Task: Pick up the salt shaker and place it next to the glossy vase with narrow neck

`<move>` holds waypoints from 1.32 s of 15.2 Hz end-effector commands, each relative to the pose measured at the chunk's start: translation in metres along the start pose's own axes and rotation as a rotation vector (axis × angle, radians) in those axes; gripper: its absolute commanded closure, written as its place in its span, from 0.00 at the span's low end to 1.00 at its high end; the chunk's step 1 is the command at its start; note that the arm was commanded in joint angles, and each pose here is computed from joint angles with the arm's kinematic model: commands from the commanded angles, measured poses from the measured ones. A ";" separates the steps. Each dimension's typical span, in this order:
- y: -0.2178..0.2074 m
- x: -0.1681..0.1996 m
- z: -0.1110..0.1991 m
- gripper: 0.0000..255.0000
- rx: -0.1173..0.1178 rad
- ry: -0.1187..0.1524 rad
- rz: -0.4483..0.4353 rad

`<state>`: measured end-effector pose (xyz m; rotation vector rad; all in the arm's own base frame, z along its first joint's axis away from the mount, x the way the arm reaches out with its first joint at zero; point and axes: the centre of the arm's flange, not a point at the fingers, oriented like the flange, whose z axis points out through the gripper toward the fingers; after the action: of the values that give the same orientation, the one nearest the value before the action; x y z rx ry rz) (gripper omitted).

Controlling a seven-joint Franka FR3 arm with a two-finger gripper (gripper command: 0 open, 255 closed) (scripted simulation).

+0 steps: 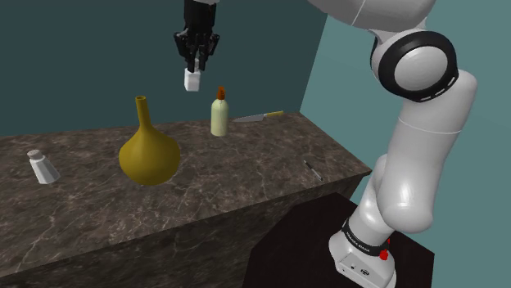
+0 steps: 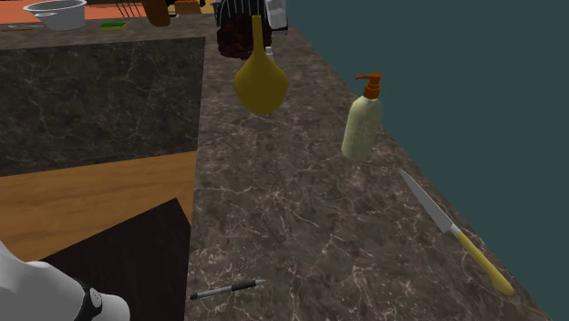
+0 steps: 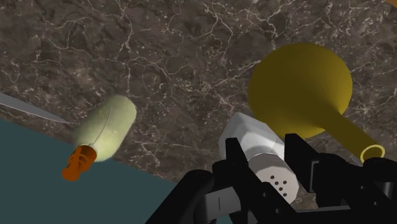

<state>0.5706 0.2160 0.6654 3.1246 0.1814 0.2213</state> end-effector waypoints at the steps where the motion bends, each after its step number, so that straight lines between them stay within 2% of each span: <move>1: 0.000 -0.001 0.010 1.00 0.000 0.001 0.000; 20: -0.001 -0.015 0.109 1.00 0.000 0.001 0.000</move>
<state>0.5720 0.2136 0.5615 3.1246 0.1814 0.2216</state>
